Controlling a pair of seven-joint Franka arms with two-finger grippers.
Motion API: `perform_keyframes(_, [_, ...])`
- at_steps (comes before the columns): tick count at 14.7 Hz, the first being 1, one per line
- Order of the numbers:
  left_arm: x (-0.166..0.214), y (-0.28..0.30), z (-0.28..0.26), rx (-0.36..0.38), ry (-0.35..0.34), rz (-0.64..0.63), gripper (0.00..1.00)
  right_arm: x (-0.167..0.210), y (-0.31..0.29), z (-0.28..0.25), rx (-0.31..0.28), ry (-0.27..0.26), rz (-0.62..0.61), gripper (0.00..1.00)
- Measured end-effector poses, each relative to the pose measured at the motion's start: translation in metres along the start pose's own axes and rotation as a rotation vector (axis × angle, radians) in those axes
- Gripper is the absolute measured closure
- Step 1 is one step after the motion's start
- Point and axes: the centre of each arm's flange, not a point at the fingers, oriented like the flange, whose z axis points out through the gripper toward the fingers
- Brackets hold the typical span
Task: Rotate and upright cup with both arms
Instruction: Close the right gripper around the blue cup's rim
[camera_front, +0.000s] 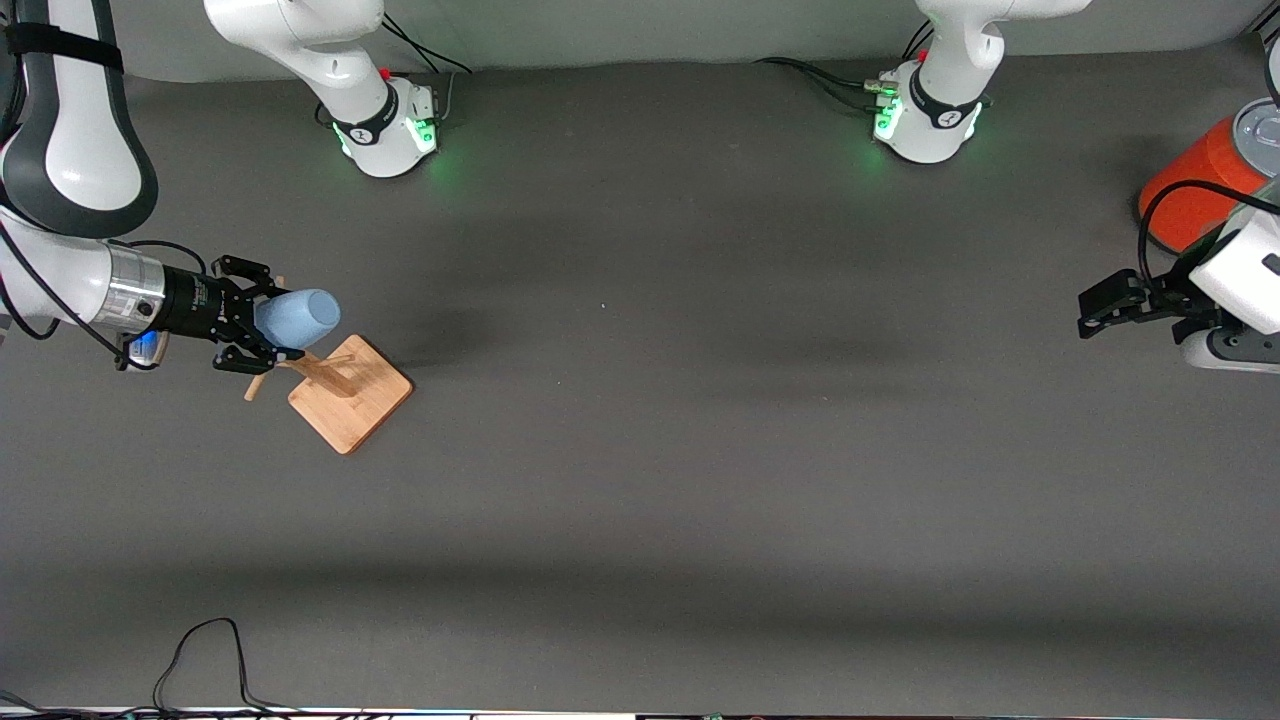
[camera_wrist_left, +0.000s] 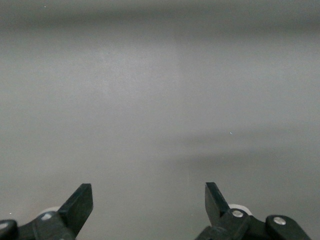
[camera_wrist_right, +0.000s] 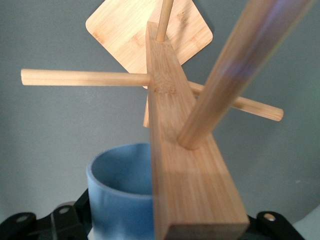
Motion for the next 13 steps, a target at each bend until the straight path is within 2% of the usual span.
perform_keyframes(6, [0.000, 0.000, 0.000, 0.000, 0.000, 0.000, 0.00, -0.005, 0.000, -0.001, 0.000, -0.018, -0.003, 0.17])
perform_keyframes(11, [0.000, 0.000, 0.000, 0.000, 0.000, 0.000, 0.00, -0.019, 0.003, -0.016, -0.008, -0.059, -0.021, 0.17])
perform_keyframes(13, [0.000, 0.000, 0.000, 0.000, 0.000, 0.000, 0.00, -0.026, 0.003, -0.026, 0.008, -0.069, -0.030, 0.17])
